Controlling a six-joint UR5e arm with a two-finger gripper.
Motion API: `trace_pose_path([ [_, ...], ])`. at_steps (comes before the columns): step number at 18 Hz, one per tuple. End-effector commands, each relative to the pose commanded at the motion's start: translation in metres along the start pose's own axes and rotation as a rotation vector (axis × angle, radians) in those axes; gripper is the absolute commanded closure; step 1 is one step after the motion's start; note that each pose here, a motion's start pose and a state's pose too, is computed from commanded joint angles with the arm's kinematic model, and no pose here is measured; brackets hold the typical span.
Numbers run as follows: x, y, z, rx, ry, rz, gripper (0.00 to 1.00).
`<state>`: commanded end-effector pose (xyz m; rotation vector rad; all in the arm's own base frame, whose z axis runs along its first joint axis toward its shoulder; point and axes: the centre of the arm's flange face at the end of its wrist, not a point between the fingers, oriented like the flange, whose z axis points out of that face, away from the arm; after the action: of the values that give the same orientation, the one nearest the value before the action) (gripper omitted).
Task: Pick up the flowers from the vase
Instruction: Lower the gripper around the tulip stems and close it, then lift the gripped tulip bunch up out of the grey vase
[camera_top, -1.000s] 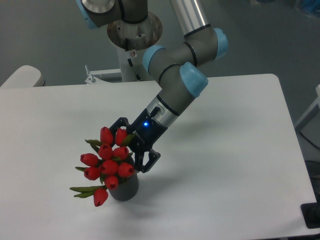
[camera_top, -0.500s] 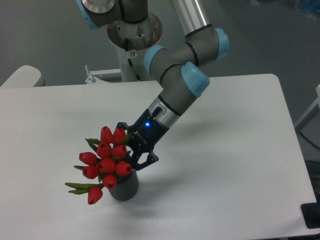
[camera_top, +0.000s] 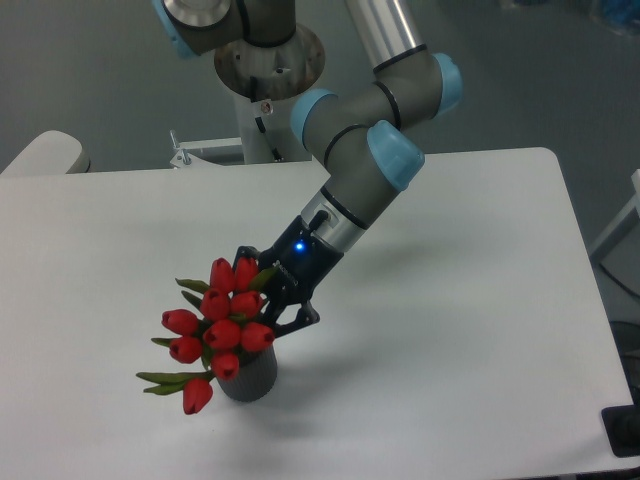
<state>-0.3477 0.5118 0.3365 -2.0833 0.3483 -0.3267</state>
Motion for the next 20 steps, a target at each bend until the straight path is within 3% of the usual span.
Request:
trace_pose_path([
  [20, 0.006, -0.102, -0.074, 0.113, -0.09, -0.143, 0.6],
])
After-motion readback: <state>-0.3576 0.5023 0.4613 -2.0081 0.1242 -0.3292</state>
